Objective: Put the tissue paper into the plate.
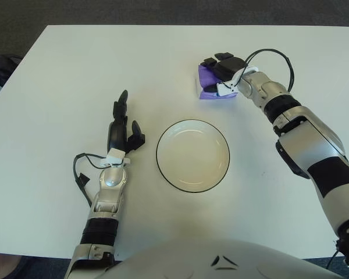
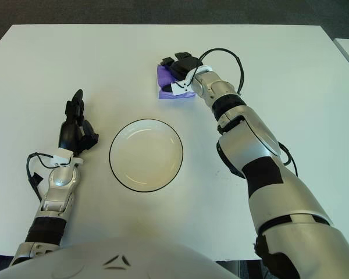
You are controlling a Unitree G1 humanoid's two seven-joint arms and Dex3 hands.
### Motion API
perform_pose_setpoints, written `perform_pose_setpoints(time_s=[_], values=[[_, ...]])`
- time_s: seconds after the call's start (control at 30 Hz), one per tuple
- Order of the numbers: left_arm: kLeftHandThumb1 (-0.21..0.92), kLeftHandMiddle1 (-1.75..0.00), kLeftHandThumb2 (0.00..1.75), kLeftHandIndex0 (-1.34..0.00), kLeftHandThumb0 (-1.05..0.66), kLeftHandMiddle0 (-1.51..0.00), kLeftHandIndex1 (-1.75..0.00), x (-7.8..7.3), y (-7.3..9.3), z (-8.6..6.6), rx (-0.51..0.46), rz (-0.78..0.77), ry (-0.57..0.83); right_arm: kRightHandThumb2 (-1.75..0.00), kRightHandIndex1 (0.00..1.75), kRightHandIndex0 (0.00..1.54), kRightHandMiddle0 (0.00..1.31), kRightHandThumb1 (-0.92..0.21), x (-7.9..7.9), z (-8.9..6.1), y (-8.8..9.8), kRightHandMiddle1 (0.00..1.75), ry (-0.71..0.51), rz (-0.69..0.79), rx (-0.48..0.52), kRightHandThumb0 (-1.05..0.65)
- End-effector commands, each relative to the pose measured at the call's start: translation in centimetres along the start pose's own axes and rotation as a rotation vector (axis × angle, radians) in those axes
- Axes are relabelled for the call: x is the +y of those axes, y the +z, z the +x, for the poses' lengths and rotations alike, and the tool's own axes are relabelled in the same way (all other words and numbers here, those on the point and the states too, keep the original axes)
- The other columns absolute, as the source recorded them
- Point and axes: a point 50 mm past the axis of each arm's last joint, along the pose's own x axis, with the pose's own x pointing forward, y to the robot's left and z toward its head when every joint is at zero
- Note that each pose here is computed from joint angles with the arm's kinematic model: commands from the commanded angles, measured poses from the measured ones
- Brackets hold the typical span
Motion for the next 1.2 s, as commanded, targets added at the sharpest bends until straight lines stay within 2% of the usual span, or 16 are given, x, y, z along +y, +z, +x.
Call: perform_pose_setpoints(time_s=[0.0, 0.1, 0.13, 0.17, 0.2, 0.27, 0.3, 0.4, 0.73, 1.17], values=[[0.92, -0.01, 1.01, 0.00, -0.71, -0.14, -0.40, 0.0, -4.0, -3.8, 0.256, 0.015, -0.005, -0.39, 1.20, 0.37, 0.09, -0.67, 3.7, -0.5, 0.2, 1.60, 0.096, 0.062, 0.023, -0.78], [0.92, -0.01, 1.01, 0.00, -0.71, -0.14, -0.41, 0.1, -4.0, -3.8, 0.259, 0.019, -0.003, -0.62, 1.47, 0.41, 0.15, -0.50, 4.2, -0.6, 0.4, 1.70, 0.045, 0.093, 0.029, -0.71], [0.92, -0.01, 1.01, 0.00, -0.72, -0.15, -0.41, 0.1, -4.0, -3.8, 0.260, 0.021, -0.003, -0.71, 1.57, 0.48, 0.21, -0.43, 4.3, -0.6, 0.4, 1.72, 0.027, 0.099, 0.030, -0.64], [0.92, -0.01, 1.01, 0.00, -0.72, -0.15, -0.41, 0.2, -4.0, -3.8, 0.261, 0.024, -0.003, -0.75, 1.61, 0.50, 0.23, -0.40, 4.3, -0.6, 0.5, 1.72, 0.005, 0.105, 0.031, -0.61], [0.92, -0.01, 1.01, 0.00, -0.72, -0.15, -0.41, 0.2, -4.0, -3.8, 0.261, 0.027, -0.003, -1.00, 1.59, 0.61, 0.34, -0.31, 4.4, -0.7, 0.5, 1.73, -0.010, 0.109, 0.033, -0.39], [0.92, -0.01, 1.02, 0.00, -0.73, -0.15, -0.42, 0.2, -4.0, -3.8, 0.262, 0.032, -0.004, -1.25, 1.59, 0.71, 0.45, -0.21, 4.5, -0.7, 0.6, 1.74, -0.038, 0.122, 0.038, -0.20], [0.92, -0.01, 1.02, 0.00, -0.73, -0.15, -0.42, 0.2, -4.0, -3.8, 0.263, 0.034, -0.004, -1.35, 1.60, 0.74, 0.49, -0.16, 4.5, -0.7, 0.6, 1.74, -0.048, 0.128, 0.041, -0.13], [0.92, -0.01, 1.03, 0.00, -0.73, -0.15, -0.42, 0.2, -4.0, -3.8, 0.263, 0.037, -0.005, -1.51, 1.60, 0.82, 0.58, -0.08, 4.7, -0.7, 0.8, 1.74, -0.087, 0.167, 0.055, -0.05], [0.92, -0.01, 1.04, 0.00, -0.73, -0.15, -0.42, 0.3, -4.0, -3.8, 0.266, 0.040, -0.005, -1.72, 1.58, 0.96, 0.70, 0.09, 5.1, -1.0, 1.1, 1.75, -0.203, 0.305, 0.069, 0.00], [0.92, -0.01, 1.03, 0.00, -0.73, -0.15, -0.44, 0.3, -4.0, -3.8, 0.264, 0.043, 0.000, -1.75, 1.67, 0.93, 0.70, 0.09, 5.4, -1.4, 0.9, 1.75, -0.260, 0.342, 0.059, 0.00]])
